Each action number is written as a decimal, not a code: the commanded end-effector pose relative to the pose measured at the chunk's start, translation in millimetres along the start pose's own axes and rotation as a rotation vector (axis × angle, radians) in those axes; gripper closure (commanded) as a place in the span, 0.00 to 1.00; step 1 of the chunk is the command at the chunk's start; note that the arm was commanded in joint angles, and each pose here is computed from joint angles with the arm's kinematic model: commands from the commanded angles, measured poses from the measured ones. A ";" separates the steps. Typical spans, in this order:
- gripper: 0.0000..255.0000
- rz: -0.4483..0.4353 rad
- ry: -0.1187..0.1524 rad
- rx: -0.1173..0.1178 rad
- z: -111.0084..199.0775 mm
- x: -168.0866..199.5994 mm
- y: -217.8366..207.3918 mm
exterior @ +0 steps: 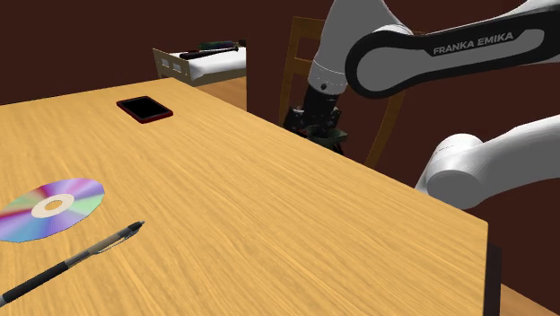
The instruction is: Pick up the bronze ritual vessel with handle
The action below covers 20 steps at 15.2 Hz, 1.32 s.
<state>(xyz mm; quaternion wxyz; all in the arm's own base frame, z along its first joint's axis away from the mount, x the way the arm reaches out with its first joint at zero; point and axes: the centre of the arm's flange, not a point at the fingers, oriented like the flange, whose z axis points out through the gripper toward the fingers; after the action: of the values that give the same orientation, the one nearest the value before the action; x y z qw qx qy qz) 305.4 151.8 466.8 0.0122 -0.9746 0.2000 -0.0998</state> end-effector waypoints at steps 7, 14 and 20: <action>1.00 -0.001 0.000 0.000 3.4 -0.6 0.5; 1.00 0.000 0.000 0.000 -11.7 2.1 -0.5; 1.00 0.000 0.000 0.000 -42.7 8.1 -2.5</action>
<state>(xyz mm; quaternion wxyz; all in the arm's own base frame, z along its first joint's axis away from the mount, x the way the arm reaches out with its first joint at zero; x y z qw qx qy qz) 304.8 152.0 505.0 0.0120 -0.9747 0.1997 -0.0992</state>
